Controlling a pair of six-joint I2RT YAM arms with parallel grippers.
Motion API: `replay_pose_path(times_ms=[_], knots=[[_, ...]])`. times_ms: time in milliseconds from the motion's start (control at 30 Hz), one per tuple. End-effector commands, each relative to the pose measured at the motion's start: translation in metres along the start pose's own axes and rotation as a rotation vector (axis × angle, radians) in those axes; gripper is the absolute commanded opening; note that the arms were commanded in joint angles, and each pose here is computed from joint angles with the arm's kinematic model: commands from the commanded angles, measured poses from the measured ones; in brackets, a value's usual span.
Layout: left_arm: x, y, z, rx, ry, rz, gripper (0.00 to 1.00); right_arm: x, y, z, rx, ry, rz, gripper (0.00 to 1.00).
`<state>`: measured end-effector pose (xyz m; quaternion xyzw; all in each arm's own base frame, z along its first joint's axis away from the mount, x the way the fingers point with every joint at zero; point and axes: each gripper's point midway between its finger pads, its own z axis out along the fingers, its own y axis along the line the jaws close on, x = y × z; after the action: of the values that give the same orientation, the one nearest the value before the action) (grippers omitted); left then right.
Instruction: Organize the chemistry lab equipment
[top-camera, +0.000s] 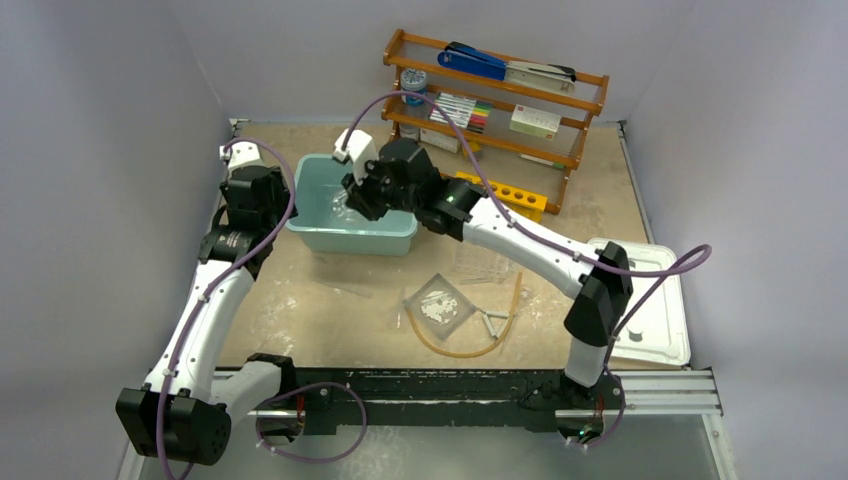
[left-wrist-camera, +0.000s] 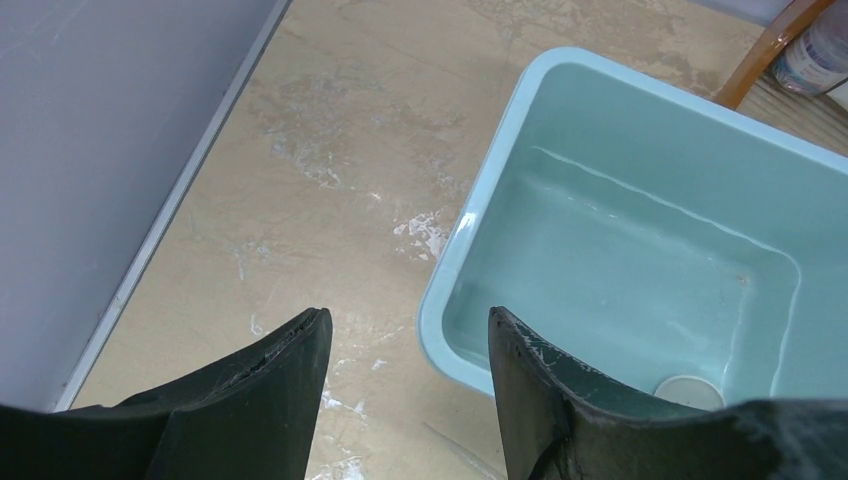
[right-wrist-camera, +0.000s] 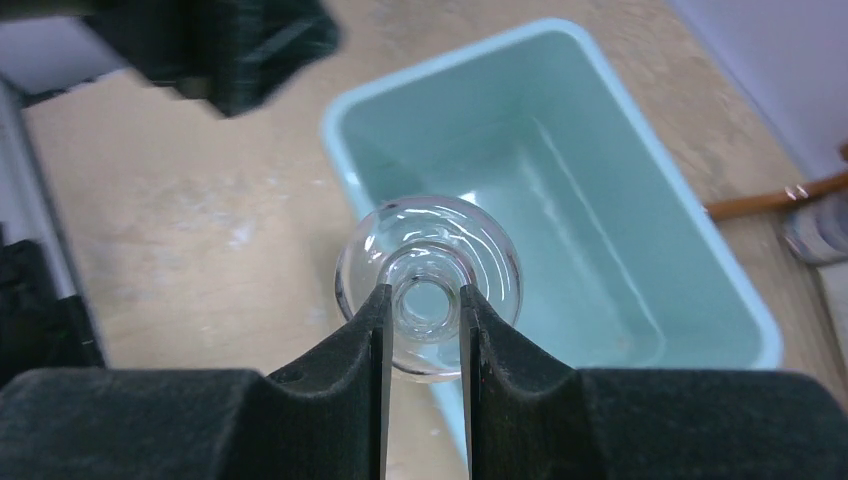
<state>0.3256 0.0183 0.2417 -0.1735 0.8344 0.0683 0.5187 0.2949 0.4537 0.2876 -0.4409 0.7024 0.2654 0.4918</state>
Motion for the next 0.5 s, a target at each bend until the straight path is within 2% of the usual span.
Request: replay_pose_path(times_ms=[0,167,467], knots=[[-0.007,0.001,-0.002,0.006,-0.033,-0.017,0.58,-0.01,-0.054,0.001,0.081,-0.032,0.005,0.0],[-0.003,-0.002,0.001,0.02,-0.015,-0.009,0.58,0.011,-0.094,0.019,0.135,0.018,0.022,0.0],[0.001,-0.002,0.004,0.017,-0.001,-0.002,0.59,0.077,-0.117,0.071,0.153,0.153,0.05,0.0]])
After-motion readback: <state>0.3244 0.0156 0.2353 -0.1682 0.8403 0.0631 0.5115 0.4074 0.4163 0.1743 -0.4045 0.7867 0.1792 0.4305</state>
